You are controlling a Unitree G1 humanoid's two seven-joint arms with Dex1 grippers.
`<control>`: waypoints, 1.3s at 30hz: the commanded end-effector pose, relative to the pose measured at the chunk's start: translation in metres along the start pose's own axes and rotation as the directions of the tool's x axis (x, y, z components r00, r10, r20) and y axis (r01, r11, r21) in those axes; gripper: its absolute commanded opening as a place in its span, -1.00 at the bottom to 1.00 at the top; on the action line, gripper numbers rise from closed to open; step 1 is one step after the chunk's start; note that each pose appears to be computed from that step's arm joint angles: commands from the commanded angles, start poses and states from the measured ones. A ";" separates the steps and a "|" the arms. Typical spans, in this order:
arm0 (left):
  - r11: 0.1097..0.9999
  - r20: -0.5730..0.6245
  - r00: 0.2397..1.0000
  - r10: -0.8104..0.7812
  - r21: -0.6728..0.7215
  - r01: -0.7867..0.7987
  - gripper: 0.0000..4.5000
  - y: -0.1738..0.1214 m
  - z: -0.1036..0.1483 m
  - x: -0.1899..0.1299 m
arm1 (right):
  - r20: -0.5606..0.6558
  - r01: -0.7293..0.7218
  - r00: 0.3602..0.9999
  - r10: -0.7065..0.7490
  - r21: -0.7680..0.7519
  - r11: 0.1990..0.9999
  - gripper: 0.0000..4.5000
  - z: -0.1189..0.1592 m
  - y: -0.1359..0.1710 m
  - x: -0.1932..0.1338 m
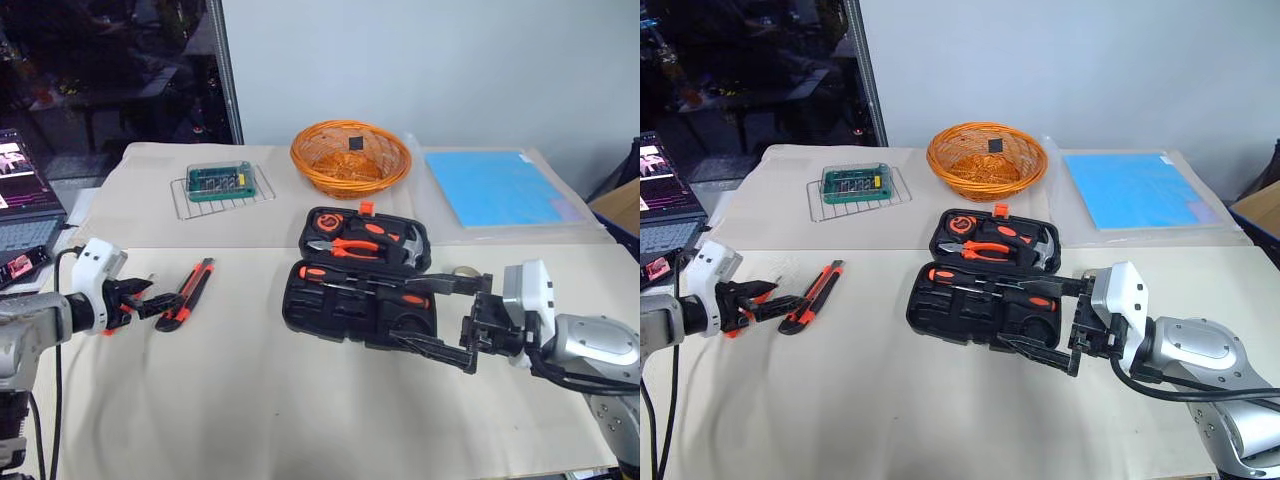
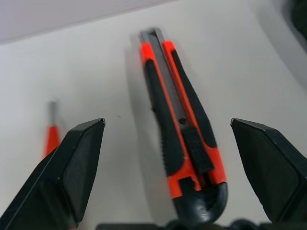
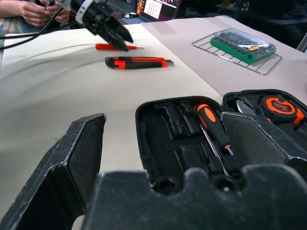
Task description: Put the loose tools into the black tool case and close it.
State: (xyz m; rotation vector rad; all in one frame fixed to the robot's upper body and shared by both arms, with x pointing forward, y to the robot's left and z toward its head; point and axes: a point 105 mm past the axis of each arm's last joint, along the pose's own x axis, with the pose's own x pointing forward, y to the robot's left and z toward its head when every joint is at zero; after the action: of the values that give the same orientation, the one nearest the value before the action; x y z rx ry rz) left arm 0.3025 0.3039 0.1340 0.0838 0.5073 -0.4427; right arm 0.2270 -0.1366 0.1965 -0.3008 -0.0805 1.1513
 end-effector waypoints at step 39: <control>0.451 -0.267 0.721 -0.639 0.630 0.633 -0.80 -0.192 0.120 0.100 | -0.141 0.247 0.957 -0.253 -0.062 0.967 1.00 -0.008 0.000 -0.071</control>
State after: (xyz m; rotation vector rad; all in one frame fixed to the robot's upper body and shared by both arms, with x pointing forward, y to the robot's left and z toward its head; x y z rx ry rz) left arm 0.3475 0.0701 0.1952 0.5584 0.3203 -1.3914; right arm 0.2034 -0.2003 0.1820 -0.3394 0.0405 0.8905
